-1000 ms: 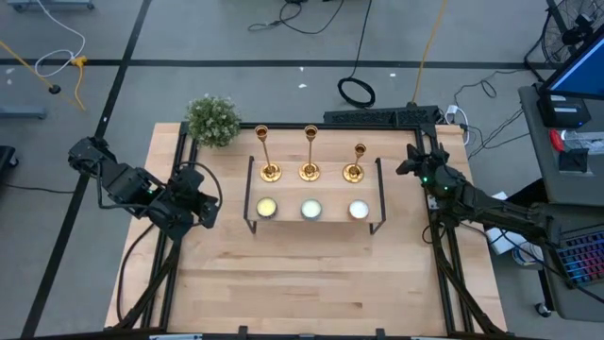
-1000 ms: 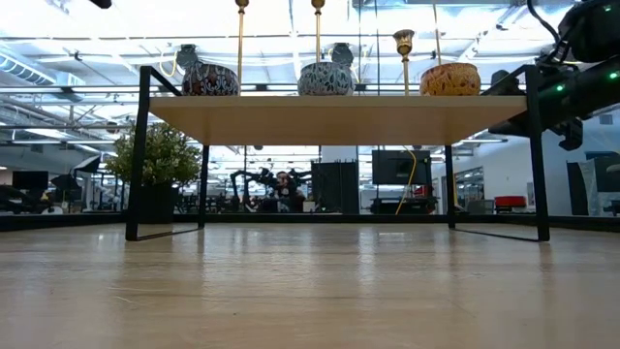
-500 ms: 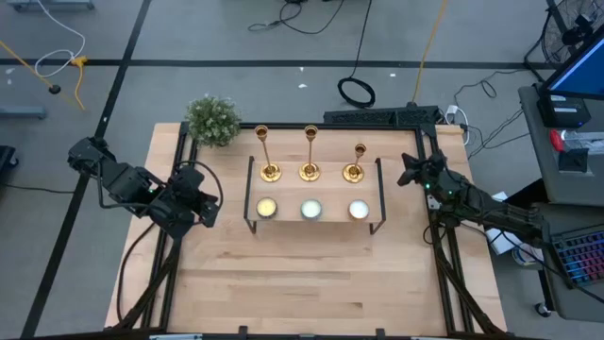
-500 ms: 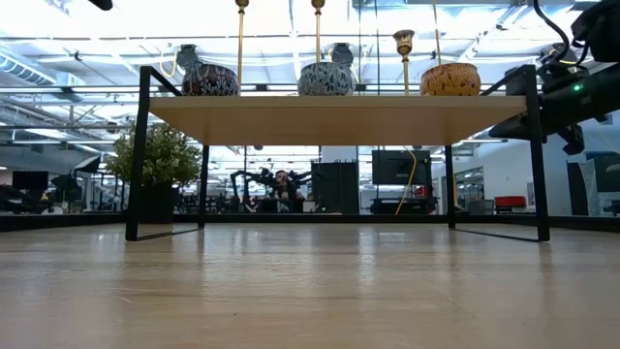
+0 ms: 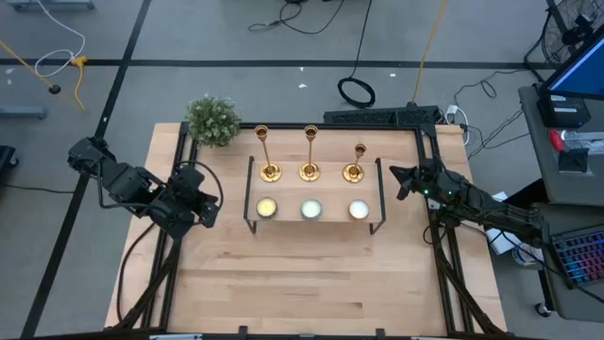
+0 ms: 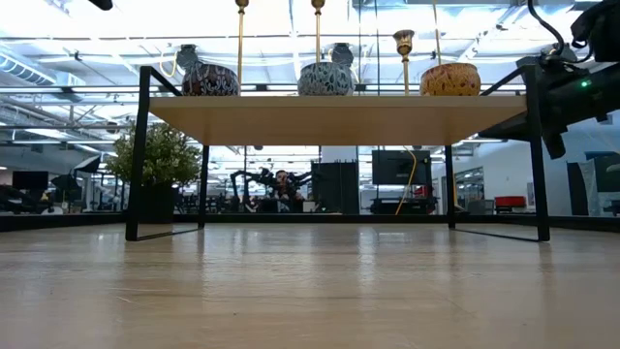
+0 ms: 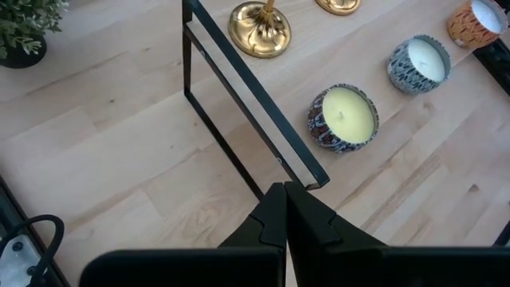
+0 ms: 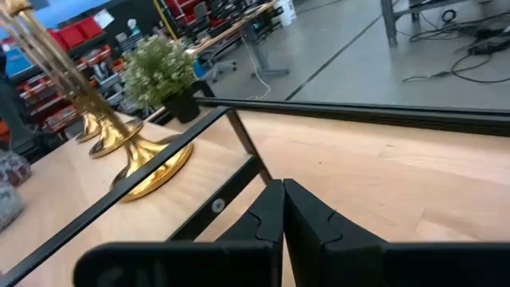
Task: Pick & Place candle stick holders
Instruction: Return to Home Position
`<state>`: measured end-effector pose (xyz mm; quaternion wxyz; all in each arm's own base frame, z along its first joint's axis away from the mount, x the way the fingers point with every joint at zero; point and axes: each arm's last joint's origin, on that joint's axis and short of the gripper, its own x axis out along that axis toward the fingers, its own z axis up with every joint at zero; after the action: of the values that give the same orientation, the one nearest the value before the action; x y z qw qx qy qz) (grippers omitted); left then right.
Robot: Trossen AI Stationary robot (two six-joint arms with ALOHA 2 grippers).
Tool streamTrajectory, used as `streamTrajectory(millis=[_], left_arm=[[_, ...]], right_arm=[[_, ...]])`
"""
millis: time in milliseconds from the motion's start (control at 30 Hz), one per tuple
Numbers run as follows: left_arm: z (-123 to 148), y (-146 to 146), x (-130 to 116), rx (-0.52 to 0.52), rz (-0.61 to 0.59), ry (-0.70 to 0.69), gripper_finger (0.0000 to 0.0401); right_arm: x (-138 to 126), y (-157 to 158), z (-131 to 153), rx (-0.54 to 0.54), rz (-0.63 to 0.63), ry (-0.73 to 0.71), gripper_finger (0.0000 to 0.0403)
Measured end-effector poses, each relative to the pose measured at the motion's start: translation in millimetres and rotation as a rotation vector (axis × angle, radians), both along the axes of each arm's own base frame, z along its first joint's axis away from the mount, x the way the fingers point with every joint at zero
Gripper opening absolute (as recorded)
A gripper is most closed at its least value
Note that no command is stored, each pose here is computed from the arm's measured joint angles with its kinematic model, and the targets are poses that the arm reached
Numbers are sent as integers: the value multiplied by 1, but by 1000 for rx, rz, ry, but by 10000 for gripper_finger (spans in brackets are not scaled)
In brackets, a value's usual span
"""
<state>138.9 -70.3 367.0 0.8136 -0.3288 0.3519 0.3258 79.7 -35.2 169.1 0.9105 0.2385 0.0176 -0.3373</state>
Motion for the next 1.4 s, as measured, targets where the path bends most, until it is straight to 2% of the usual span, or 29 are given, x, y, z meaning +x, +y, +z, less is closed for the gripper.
streamTrajectory(millis=[233,467,733,1100,1400], left_arm=[[0,0,0,-5,-3,3,2],[0,0,0,4,-18,8,1],[0,0,0,8,-23,10,2],[0,0,0,8,-23,10,1],[0,0,0,7,-23,9,1]], right_arm=[[-1,1,-5,32,30,47,0],[1,3,-5,71,89,22,0],[2,5,-6,57,170,39,0],[2,5,-9,57,173,55,0],[4,4,-22,136,156,60,6]])
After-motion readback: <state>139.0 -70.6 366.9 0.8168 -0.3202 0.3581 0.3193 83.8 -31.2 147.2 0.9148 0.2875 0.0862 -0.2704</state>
